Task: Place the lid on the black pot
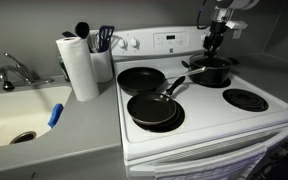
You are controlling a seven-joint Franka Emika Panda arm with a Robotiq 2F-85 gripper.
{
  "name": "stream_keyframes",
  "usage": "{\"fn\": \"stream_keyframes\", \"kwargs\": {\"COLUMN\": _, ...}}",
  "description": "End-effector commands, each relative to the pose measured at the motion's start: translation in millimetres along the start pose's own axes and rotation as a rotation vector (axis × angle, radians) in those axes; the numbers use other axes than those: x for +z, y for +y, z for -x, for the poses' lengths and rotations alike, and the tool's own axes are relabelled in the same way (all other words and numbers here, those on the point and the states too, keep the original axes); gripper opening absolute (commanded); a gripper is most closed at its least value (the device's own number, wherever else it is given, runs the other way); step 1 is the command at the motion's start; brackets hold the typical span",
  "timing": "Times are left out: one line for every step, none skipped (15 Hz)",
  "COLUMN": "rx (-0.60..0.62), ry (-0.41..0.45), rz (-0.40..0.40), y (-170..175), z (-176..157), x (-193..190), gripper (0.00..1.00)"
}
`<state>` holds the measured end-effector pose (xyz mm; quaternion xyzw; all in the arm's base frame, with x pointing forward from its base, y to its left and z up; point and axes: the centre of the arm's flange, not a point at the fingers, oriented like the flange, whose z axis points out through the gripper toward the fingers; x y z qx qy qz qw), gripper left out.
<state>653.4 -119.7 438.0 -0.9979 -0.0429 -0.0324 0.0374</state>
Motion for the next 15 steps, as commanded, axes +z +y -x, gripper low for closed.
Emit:
{"fn": "stream_keyframes", "kwargs": {"rx": 0.001, "ry": -0.013, "rz": -0.007, "y": -1.3, "z": -2.2, "x": -13.1, "gripper": 0.98}}
{"fn": "stream_keyframes", "kwargs": {"rx": -0.002, "ry": -0.015, "rz": -0.002, "y": -2.3, "z": -2.4, "x": -17.6, "gripper": 1.00}}
{"fn": "stream_keyframes", "kwargs": {"rx": -0.002, "ry": -0.022, "rz": 0.004, "y": -3.4, "z": -2.4, "x": -23.6, "gripper": 1.00}}
{"fn": "stream_keyframes", "kwargs": {"rx": -0.004, "ry": -0.023, "rz": 0.012, "y": -4.5, "z": -2.3, "x": -31.0, "gripper": 1.00}}
{"fn": "stream_keyframes", "kwargs": {"rx": -0.005, "ry": -0.028, "rz": 0.017, "y": -5.6, "z": -2.2, "x": -38.4, "gripper": 1.00}}
{"fn": "stream_keyframes", "kwargs": {"rx": -0.002, "ry": -0.035, "rz": 0.022, "y": -6.4, "z": -2.3, "x": -44.4, "gripper": 1.00}}
{"fn": "stream_keyframes", "kwargs": {"rx": -0.004, "ry": -0.037, "rz": 0.025, "y": -7.0, "z": -2.2, "x": -50.7, "gripper": 1.00}}
{"fn": "stream_keyframes", "kwargs": {"rx": -0.002, "ry": -0.043, "rz": 0.023, "y": -7.2, "z": -1.7, "x": -55.7, "gripper": 1.00}}
{"fn": "stream_keyframes", "kwargs": {"rx": 0.002, "ry": -0.044, "rz": 0.026, "y": -7.6, "z": -1.4, "x": -60.4, "gripper": 1.00}}
{"fn": "stream_keyframes", "kwargs": {"rx": 0.006, "ry": -0.050, "rz": 0.024, "y": -8.6, "z": -0.5, "x": -64.2, "gripper": 1.00}}
{"fn": "stream_keyframes", "kwargs": {"rx": 0.011, "ry": -0.056, "rz": 0.022, "y": -8.7, "z": -0.4, "x": -66.6, "gripper": 1.00}}
{"fn": "stream_keyframes", "kwargs": {"rx": 0.012, "ry": -0.058, "rz": 0.019, "y": -9.1, "z": 0.0, "x": -68.3, "gripper": 1.00}}
{"fn": "stream_keyframes", "kwargs": {"rx": 0.012, "ry": -0.063, "rz": 0.015, "y": -9.4, "z": 0.4, "x": -69.4, "gripper": 1.00}}
{"fn": "stream_keyframes", "kwargs": {"rx": 0.011, "ry": -0.065, "rz": 0.015, "y": -9.8, "z": 0.6, "x": -69.7, "gripper": 1.00}}
{"fn": "stream_keyframes", "kwargs": {"rx": 0.012, "ry": -0.068, "rz": 0.014, "y": -9.9, "z": 0.6, "x": -70.3, "gripper": 1.00}}
